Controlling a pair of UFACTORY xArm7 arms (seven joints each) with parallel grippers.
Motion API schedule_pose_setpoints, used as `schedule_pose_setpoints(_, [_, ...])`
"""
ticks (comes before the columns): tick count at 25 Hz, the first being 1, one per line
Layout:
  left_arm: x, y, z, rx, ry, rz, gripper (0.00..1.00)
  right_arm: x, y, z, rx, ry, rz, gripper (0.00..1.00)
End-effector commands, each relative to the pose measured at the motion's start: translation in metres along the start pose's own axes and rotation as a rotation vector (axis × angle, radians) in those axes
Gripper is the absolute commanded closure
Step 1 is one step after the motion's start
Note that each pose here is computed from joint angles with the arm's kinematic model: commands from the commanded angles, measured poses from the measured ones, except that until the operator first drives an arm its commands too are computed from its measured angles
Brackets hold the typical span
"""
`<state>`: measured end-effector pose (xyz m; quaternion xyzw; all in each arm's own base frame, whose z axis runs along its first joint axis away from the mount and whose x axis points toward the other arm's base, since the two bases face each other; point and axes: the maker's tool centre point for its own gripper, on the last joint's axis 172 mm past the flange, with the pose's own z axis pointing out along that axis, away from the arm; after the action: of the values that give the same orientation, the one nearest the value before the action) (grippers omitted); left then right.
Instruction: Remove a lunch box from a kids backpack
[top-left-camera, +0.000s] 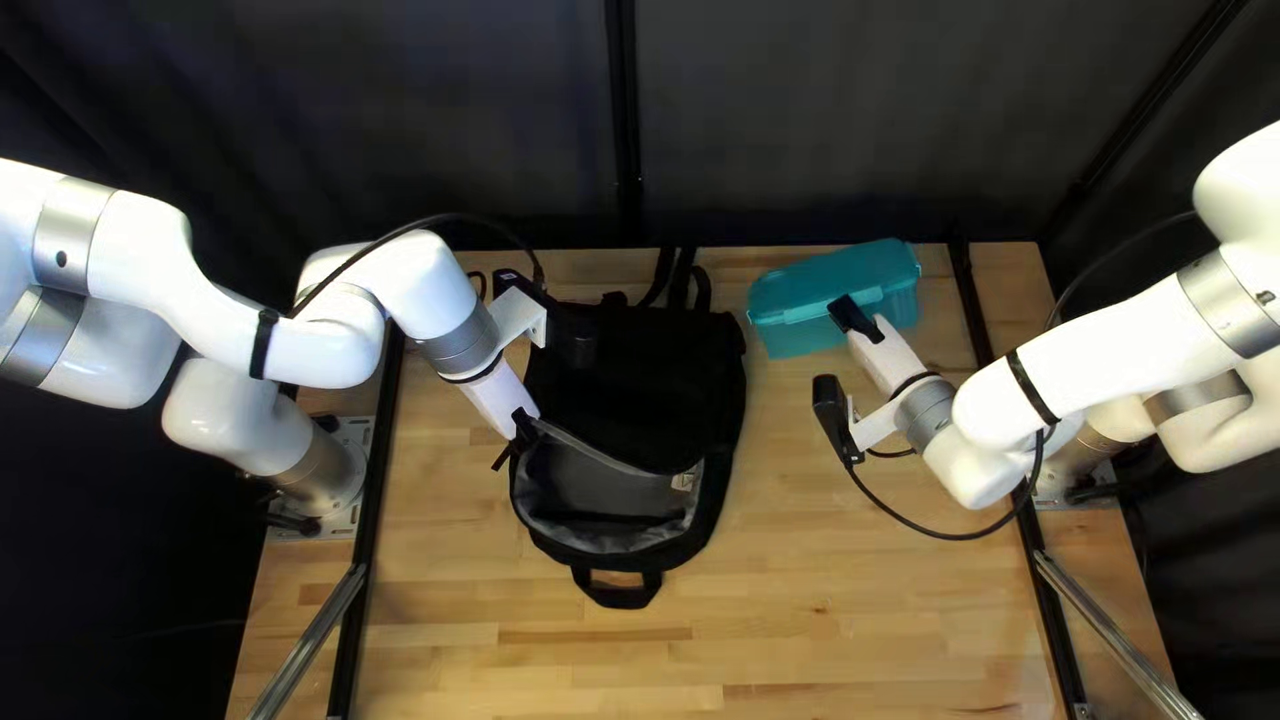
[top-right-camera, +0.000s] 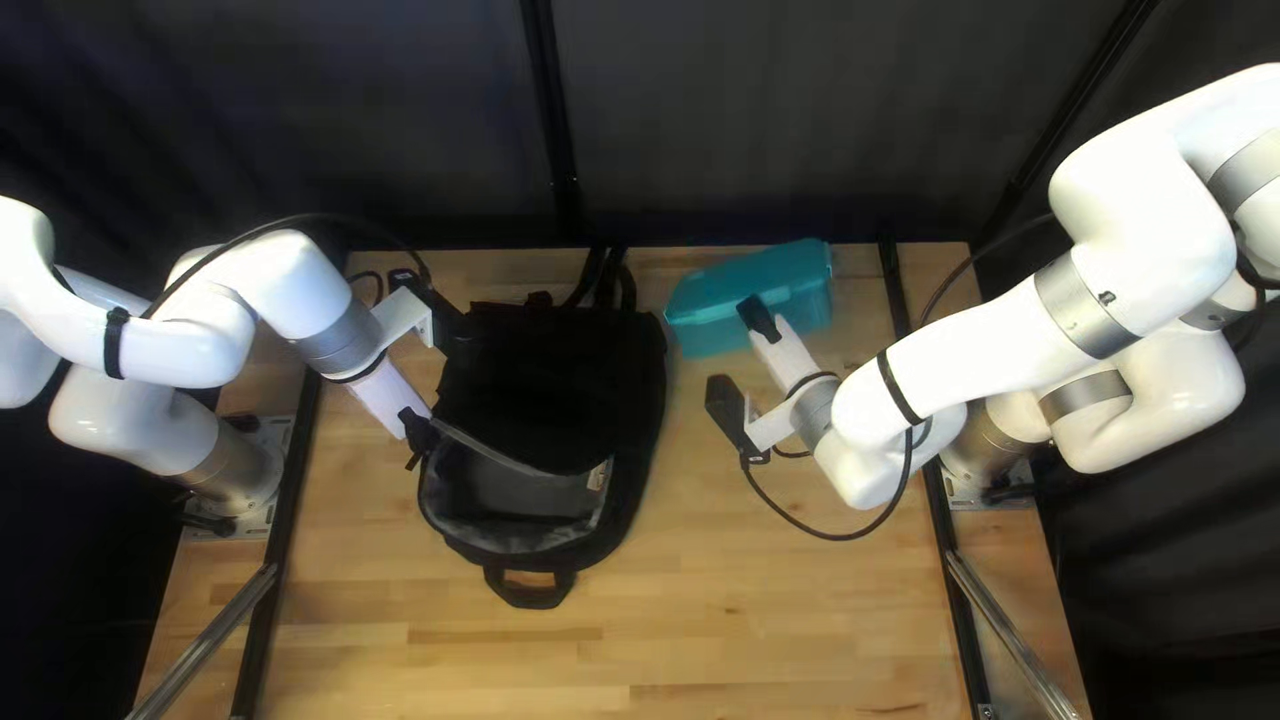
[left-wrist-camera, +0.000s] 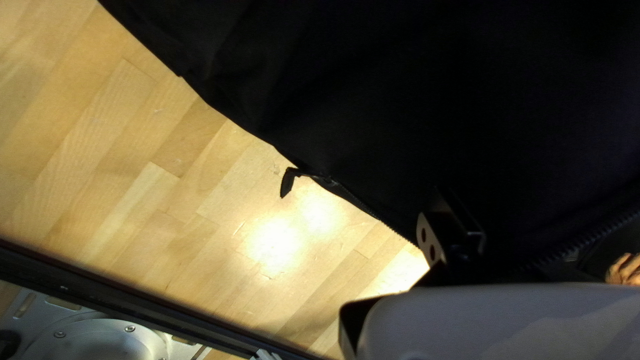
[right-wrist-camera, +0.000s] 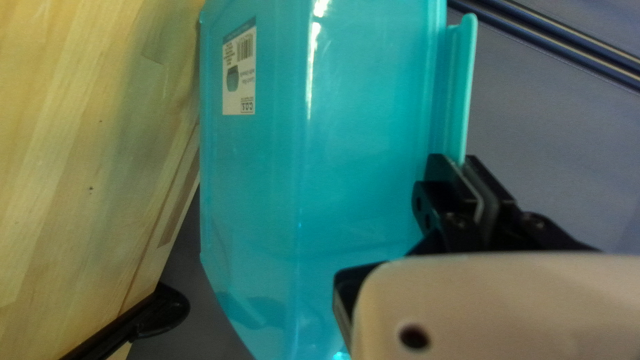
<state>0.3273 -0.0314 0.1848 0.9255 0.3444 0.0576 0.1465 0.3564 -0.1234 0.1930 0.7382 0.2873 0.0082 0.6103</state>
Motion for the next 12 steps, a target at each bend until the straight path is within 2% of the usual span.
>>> schedule_pose_setpoints(1, [0.000, 0.000, 0.001, 0.000, -0.001, 0.000, 1.00, 0.006, -0.012, -0.007, 0.006, -0.002, 0.004, 1.00])
schedule_pose_setpoints(12, [0.001, 0.003, 0.001, 0.000, -0.003, 0.002, 1.00, 0.020, -0.046, -0.043, 0.031, 0.006, 0.024, 1.00])
